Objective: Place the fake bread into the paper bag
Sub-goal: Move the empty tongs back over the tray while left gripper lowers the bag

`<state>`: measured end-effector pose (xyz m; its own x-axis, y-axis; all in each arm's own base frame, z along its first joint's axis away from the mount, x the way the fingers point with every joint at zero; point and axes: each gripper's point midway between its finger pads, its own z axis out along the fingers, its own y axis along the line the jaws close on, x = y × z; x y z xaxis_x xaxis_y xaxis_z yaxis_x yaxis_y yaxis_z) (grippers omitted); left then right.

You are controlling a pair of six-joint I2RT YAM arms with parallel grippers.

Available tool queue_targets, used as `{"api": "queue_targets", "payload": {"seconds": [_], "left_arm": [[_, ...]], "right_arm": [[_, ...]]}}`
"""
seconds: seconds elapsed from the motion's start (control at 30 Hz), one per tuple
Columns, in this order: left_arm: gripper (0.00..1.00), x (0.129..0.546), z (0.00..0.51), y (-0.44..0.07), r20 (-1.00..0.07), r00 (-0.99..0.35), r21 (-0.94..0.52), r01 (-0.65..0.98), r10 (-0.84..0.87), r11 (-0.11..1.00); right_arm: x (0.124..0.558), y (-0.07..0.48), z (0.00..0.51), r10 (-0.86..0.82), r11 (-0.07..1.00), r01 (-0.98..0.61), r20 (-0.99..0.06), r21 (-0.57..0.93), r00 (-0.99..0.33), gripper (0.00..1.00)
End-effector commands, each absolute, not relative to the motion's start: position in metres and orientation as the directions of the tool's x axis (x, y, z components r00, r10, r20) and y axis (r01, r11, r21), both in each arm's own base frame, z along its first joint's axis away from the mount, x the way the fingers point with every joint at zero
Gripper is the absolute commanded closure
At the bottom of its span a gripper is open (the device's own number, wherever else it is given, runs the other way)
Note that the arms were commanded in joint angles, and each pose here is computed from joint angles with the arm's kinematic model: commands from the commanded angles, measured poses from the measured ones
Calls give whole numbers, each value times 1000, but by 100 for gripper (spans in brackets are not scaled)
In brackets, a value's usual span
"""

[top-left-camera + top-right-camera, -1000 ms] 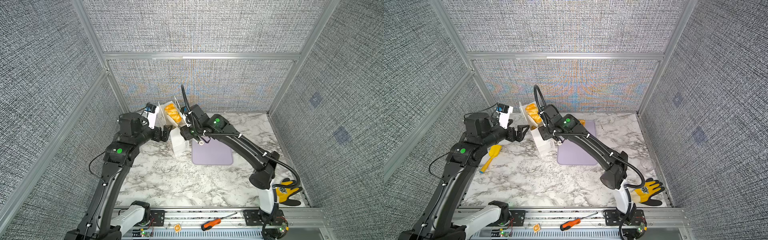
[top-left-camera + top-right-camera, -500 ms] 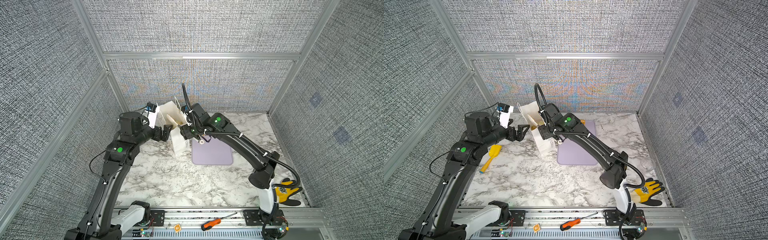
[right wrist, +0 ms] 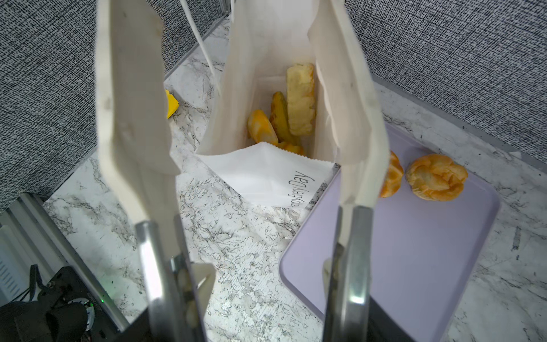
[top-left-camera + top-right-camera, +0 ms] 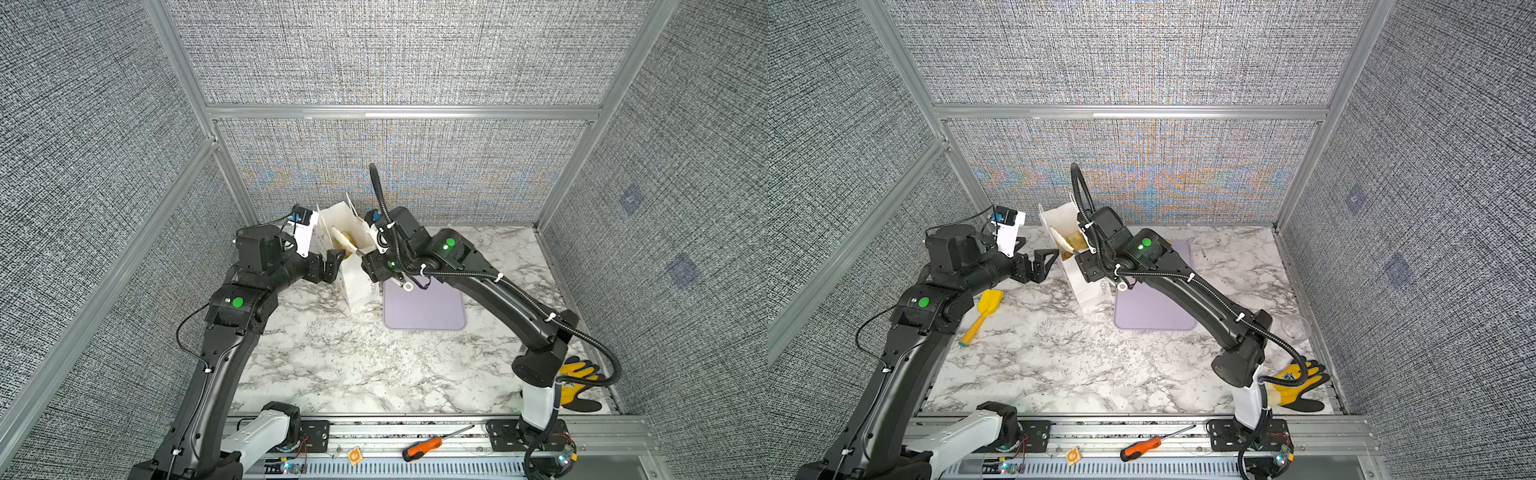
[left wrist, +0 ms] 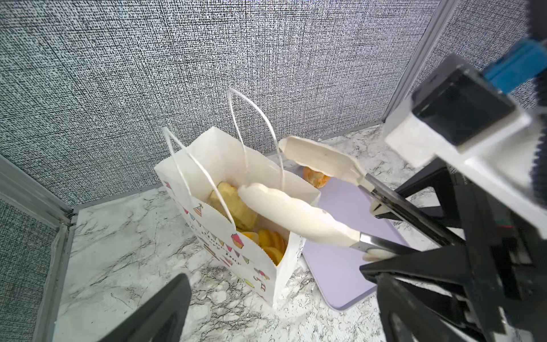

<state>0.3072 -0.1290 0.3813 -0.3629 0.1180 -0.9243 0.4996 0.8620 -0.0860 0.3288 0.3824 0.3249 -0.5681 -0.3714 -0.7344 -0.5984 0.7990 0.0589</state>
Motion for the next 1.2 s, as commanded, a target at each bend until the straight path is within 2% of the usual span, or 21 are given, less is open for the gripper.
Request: {"api": "queue_targets", "payload": {"seconds": [0.0,0.23,0.73,0.93,1.17], "left_arm": [[1,305,392,-135,-938,-330,-95,530,102,843],[2,302,400,-151,-949,-306,-117,578,82,808],[2,311,403,-207,-955,-268,-69,624,130,778],[3,318,404,-229,-955,-262,-64,640,139,766],[2,328,401,-253,-951,-272,-70,653,147,754]], "right_arm": [[332,377,337,-355,806,-591,-767,39,-535,30],[334,354,341,-342,831,-557,-775,15,-531,30],[338,295,343,-271,885,-466,-795,16,-542,30],[339,261,336,-229,914,-406,-798,22,-558,30],[349,215,308,-152,955,-291,-756,53,-636,29]]}}
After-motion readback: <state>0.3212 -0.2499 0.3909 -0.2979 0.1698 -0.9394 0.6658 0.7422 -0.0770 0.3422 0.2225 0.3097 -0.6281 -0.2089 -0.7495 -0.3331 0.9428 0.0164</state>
